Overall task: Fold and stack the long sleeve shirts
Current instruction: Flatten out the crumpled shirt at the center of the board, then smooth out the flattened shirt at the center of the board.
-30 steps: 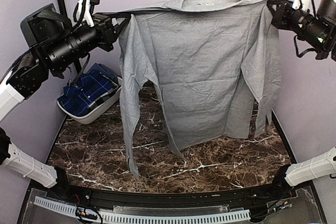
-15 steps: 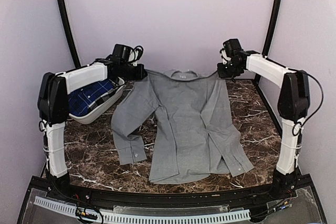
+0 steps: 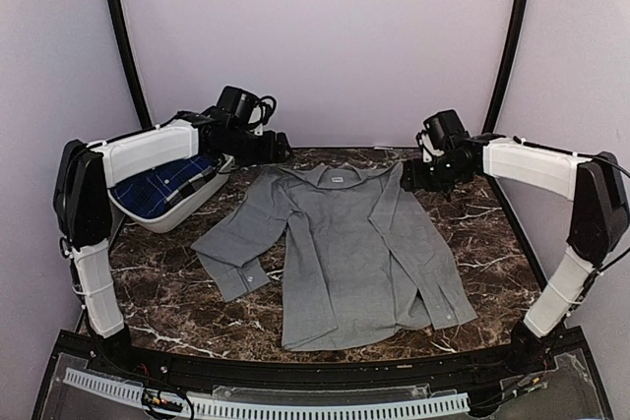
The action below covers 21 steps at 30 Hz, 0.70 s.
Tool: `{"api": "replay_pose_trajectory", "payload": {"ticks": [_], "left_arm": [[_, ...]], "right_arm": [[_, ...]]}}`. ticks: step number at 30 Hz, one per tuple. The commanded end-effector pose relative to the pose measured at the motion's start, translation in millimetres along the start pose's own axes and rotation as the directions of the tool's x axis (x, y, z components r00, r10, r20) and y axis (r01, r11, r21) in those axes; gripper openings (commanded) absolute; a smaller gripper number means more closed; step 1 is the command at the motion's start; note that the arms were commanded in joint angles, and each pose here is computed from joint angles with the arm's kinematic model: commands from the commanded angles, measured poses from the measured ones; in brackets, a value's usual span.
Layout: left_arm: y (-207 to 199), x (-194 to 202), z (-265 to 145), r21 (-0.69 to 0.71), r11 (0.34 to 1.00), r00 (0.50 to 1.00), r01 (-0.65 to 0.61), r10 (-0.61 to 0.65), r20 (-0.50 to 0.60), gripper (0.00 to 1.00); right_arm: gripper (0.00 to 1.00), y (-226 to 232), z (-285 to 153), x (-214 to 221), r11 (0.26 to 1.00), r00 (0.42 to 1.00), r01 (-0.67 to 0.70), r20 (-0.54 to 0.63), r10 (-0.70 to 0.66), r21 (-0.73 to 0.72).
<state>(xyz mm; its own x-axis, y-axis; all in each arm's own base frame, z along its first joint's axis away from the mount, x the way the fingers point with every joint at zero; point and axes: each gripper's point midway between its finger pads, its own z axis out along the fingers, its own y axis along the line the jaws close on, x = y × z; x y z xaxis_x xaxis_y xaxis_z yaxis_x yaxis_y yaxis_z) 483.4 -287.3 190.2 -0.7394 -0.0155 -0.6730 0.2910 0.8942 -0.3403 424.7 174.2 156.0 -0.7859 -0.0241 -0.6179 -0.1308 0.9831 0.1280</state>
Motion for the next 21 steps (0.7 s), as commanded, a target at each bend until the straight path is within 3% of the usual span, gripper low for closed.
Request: {"api": "replay_pose_trajectory", "payload": {"ticks": [1,6,10,15,21], "left_arm": [[-49,40,-24,0.089,0.996,0.999,0.011,-0.008,-0.035,0.78],[-103,104,-16,0.206,0.978,0.989,0.038,-0.007,-0.148,0.74],[-135,138,-3,0.266,0.962,0.978,0.052,0.005,-0.207,0.72],[-146,177,21,0.255,0.966,0.956,0.053,0.024,-0.292,0.72],[-128,201,37,0.186,0.982,0.939,0.034,0.032,-0.342,0.72]], "right_arm": [[0.72,15,3,46,0.99,0.993,-0.116,-0.028,0.114,-0.085],[0.61,13,8,94,0.969,0.974,-0.221,-0.073,0.214,-0.11],[0.58,4,18,119,0.956,0.956,-0.282,-0.101,0.274,-0.082],[0.59,-7,30,134,0.937,0.937,-0.34,-0.112,0.331,-0.075],[0.62,-24,44,150,0.903,0.9,-0.423,-0.152,0.409,-0.078]]}}
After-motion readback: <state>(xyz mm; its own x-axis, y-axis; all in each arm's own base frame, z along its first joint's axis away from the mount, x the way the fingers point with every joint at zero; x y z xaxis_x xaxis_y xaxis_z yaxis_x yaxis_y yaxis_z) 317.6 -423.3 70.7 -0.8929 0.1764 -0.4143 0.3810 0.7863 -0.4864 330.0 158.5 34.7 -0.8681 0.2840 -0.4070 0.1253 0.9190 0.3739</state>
